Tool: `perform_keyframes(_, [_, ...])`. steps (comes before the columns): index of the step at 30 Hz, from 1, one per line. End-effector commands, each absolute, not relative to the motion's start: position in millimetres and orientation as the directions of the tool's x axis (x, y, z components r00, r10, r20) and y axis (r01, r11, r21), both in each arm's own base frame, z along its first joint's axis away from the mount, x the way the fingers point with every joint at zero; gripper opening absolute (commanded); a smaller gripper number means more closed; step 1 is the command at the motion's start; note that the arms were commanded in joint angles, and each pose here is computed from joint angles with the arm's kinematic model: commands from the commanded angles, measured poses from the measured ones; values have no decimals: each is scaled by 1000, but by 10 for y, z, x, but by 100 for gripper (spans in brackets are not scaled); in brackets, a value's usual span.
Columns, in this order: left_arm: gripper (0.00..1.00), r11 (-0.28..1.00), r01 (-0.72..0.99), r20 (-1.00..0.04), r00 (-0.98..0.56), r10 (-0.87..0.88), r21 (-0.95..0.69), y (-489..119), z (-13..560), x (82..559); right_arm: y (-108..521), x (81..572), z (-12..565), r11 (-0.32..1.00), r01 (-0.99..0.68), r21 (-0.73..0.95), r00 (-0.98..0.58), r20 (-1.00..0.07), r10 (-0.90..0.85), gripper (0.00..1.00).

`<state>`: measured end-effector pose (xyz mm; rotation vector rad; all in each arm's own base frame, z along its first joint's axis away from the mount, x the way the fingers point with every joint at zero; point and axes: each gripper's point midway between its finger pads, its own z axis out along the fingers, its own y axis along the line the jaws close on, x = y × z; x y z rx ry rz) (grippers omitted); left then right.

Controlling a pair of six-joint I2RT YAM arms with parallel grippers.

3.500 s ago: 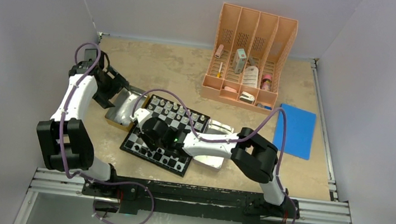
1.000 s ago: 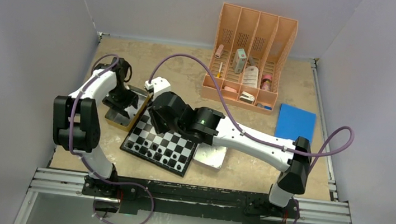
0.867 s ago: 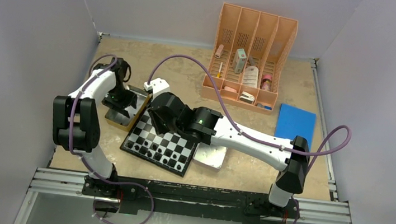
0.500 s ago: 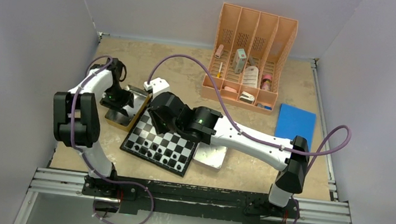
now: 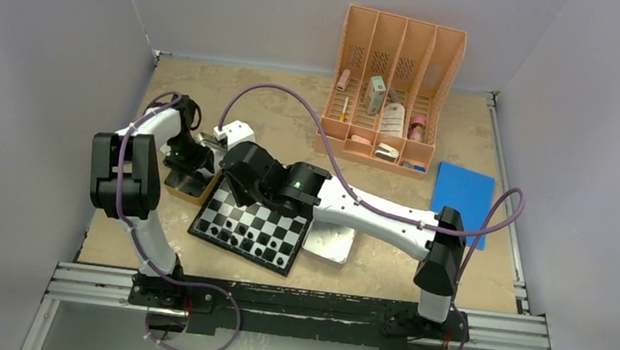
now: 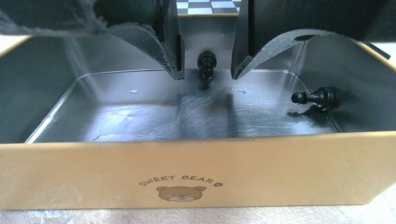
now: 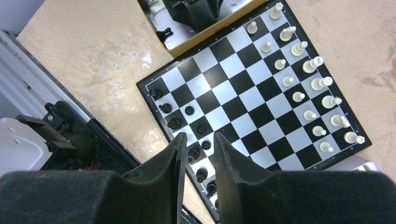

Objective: Set up the chess pieces on the board
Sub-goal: Pick up the chess piece from the storage box.

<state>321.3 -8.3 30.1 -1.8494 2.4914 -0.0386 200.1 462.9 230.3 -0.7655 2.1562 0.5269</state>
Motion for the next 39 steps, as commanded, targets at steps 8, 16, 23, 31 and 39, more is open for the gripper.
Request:
perform_keyframes(8, [37,317,-946,13,-318,-948,-66,-130,333,3354,4686,2126,2497,740,-665,105,-490,-809,-326,30])
perform_keyframes(16, [28,297,-953,20,-298,-954,-54,-137,258,3329,4706,2188,2467,738,-668,97,-483,-811,-330,30])
perform_keyframes(23, [8,295,-951,-17,-295,-955,-88,-89,328,3460,4721,2226,2439,733,-674,87,-478,-809,-343,30])
perform_keyframes(31, [0,299,-950,-38,-296,-954,-95,-49,454,3508,4704,2245,2408,736,-671,87,-485,-803,-347,30])
perform_keyframes(39, [0,291,-954,-68,-286,-956,-75,25,492,3502,4711,2253,2406,737,-669,95,-491,-801,-343,30])
